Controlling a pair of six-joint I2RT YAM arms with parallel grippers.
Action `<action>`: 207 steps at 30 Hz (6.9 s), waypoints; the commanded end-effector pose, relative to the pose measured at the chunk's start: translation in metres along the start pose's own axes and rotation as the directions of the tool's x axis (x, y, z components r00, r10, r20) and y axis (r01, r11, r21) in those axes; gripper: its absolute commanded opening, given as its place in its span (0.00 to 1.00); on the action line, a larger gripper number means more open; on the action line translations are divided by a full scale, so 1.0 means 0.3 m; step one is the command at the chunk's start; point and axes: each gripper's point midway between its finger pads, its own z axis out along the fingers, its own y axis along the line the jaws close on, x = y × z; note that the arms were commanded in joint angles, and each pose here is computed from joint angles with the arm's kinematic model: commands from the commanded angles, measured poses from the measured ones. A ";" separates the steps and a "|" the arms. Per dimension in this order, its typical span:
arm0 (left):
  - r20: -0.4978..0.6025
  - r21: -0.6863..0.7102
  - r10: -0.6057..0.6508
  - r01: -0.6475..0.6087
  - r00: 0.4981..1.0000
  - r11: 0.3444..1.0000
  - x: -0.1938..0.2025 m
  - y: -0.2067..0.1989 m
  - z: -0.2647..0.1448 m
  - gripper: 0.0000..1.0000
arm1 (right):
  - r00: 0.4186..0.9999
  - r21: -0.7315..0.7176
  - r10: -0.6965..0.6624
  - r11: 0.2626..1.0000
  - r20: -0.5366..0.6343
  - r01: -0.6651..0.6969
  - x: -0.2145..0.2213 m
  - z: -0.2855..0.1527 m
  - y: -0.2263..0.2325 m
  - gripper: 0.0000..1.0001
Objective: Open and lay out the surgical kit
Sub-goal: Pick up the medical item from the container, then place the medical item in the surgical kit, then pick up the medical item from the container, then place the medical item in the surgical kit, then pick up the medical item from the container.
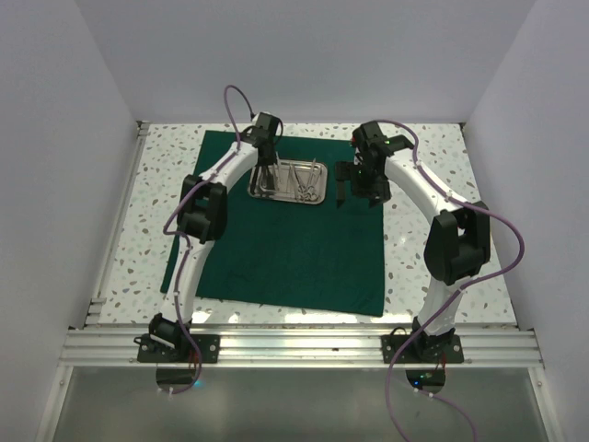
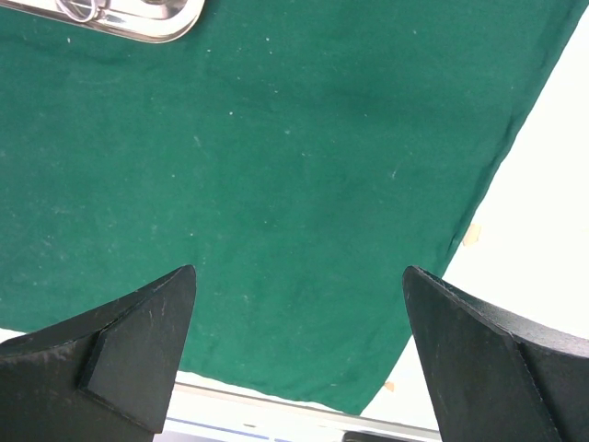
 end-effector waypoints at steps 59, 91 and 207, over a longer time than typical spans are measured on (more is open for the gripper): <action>-0.045 0.151 0.071 -0.063 0.996 0.987 0.158 0.170 -0.629 0.69 | 0.996 -0.028 -0.021 0.999 0.088 0.023 0.062 -0.119 -0.027 0.98; -0.067 0.132 0.092 -0.082 0.994 0.988 0.056 -0.088 -0.115 0.50 | 0.997 0.073 -0.043 0.997 0.069 0.038 0.095 -0.119 -0.097 0.99; 0.021 0.114 0.072 -0.074 0.997 0.991 0.010 -0.183 -0.072 0.70 | 0.999 0.056 0.005 0.998 0.031 -0.007 0.243 -0.148 -0.130 0.98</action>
